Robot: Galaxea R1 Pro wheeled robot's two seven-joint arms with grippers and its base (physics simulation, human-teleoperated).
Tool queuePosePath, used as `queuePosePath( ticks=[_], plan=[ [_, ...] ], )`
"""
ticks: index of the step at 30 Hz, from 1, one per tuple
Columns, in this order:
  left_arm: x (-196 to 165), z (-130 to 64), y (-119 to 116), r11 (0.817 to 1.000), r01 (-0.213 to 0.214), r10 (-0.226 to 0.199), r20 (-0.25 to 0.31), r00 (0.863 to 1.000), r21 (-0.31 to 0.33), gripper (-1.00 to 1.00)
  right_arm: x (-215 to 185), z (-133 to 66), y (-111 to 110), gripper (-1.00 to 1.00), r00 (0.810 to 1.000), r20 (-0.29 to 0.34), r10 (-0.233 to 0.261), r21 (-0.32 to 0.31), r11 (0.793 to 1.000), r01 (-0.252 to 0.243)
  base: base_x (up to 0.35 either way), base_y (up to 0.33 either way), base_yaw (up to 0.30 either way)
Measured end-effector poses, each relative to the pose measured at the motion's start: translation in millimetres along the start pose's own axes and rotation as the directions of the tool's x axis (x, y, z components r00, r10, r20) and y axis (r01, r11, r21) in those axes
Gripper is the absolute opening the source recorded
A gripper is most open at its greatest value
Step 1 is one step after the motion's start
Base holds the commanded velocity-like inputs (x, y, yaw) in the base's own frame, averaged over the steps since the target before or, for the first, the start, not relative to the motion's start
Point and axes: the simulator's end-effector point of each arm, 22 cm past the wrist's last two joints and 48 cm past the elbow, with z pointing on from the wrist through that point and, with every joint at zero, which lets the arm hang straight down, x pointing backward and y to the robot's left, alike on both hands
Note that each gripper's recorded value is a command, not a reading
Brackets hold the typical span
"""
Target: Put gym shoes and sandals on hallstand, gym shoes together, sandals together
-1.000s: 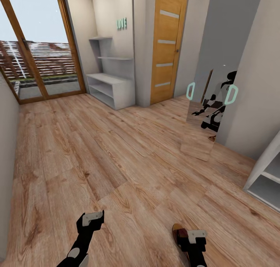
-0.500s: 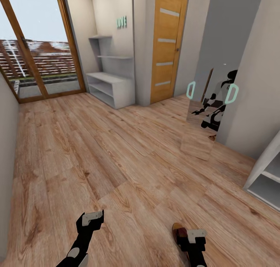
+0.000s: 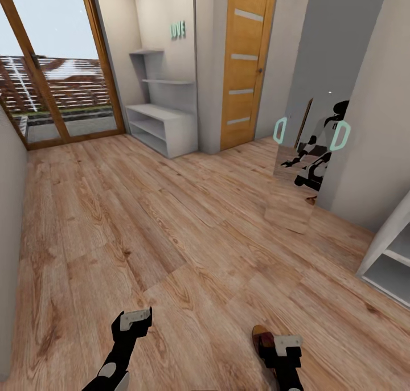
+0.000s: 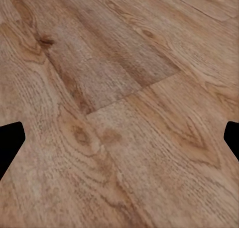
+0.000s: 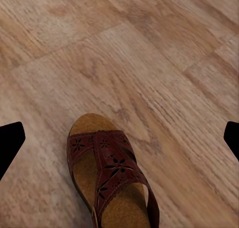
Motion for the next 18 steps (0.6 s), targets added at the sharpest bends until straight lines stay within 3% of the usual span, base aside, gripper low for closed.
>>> queuePosePath(
  ticks=[18],
  plan=[
    [0.7, 0.1, 0.8, 1.0, -0.001, 0.001, -0.002, 1.0, -0.001, 1.0, 0.8, 0.3, -1.3, 1.0, 1.0, -0.001, -0.003, 0.0, 1.0, 0.003, 0.0, 0.0, 0.0]
  ],
)
